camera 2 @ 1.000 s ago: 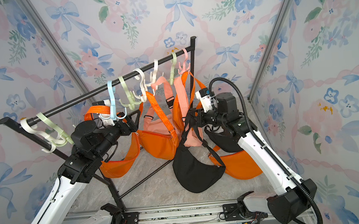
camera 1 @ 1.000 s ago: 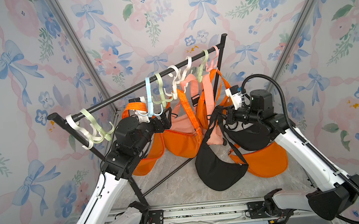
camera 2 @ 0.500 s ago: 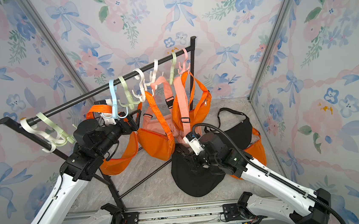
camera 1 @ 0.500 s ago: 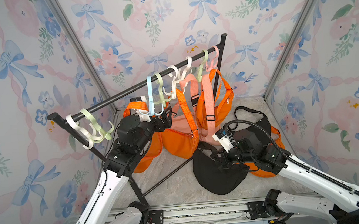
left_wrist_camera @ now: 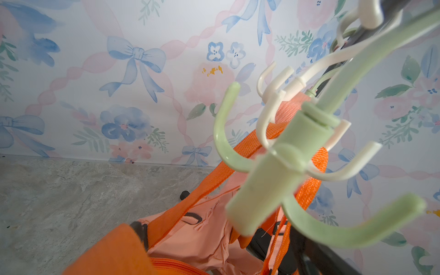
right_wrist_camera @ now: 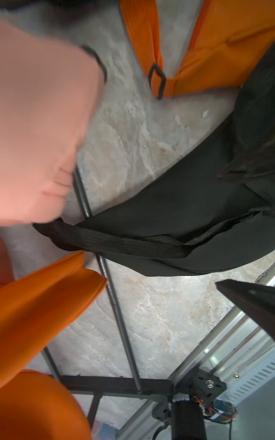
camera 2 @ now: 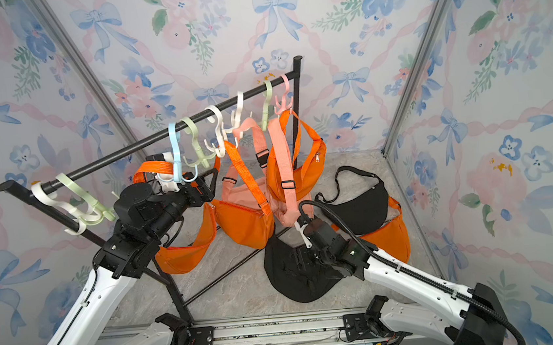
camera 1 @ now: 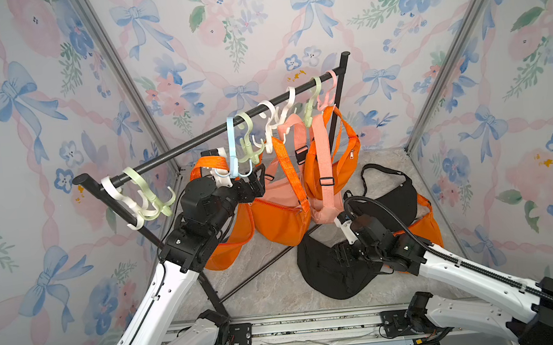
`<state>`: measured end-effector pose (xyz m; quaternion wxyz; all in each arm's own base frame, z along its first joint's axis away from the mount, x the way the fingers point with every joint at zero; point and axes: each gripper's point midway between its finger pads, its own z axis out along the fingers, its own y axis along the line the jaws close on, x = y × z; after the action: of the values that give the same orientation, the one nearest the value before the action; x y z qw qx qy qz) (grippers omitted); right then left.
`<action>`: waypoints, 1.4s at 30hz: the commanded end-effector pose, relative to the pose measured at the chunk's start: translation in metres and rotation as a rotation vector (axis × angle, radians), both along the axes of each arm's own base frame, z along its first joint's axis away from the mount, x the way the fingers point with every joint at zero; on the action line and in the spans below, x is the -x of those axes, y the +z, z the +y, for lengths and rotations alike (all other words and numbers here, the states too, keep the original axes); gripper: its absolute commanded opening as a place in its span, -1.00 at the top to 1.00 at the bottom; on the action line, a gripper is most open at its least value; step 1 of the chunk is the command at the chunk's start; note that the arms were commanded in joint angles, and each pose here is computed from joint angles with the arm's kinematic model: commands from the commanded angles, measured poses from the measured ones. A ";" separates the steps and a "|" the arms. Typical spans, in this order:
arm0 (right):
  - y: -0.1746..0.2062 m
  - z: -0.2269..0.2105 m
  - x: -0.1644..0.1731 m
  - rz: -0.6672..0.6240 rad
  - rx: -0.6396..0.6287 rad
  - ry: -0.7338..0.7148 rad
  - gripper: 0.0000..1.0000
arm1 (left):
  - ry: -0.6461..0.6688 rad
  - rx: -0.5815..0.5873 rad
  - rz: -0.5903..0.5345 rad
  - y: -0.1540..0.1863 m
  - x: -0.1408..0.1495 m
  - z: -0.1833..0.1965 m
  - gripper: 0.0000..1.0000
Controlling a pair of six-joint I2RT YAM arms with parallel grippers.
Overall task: Take the bag off the hook
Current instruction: Place the bag at the center of the board, then adjust the clothesline at the center of the board.
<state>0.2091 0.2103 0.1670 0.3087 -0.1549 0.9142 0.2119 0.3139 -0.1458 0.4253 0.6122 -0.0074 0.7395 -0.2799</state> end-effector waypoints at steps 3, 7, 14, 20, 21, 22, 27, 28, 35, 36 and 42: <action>0.103 -0.041 -0.048 -0.325 -0.077 -0.175 -0.39 | -0.023 0.004 0.028 -0.011 0.000 -0.004 -0.96; 0.169 -0.054 -0.091 -0.468 -0.162 -0.212 -0.35 | -0.011 0.003 0.036 -0.015 -0.001 -0.002 -0.96; 0.262 -0.050 -0.180 -0.615 -0.289 -0.148 -0.24 | 0.008 -0.005 0.023 -0.007 -0.002 0.002 -0.96; 0.315 -0.023 -0.239 -0.681 -0.308 -0.058 -0.25 | 0.011 -0.041 0.036 -0.002 -0.018 0.003 -0.96; 0.318 -0.021 -0.248 -0.687 -0.304 -0.060 -0.26 | 0.010 -0.043 0.037 -0.001 -0.022 0.004 -0.96; 0.316 -0.020 -0.261 -0.682 -0.301 -0.064 -0.26 | 0.010 -0.044 0.041 0.000 -0.027 0.006 -0.96; 0.318 -0.020 -0.303 -0.697 -0.296 -0.093 -0.26 | 0.012 -0.038 0.059 0.001 -0.049 0.014 -0.96; 0.319 -0.020 -0.310 -0.701 -0.296 -0.100 -0.23 | 0.015 -0.036 0.062 0.001 -0.054 0.017 -0.96; 0.326 -0.023 -0.340 -0.733 -0.308 -0.146 0.32 | -0.007 -0.030 0.076 0.004 -0.089 0.021 -0.96; 0.326 -0.027 -0.345 -0.744 -0.302 -0.162 0.57 | -0.012 -0.031 0.078 0.004 -0.096 0.020 -0.96; 0.332 -0.047 -0.364 -0.790 -0.284 -0.262 1.00 | -0.061 0.031 0.112 -0.003 -0.141 0.024 -0.96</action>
<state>0.5650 0.1798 0.4881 0.6720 -0.1367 0.7007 0.1968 0.4413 -0.1250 0.4160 0.5617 -0.0160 0.7785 -0.2796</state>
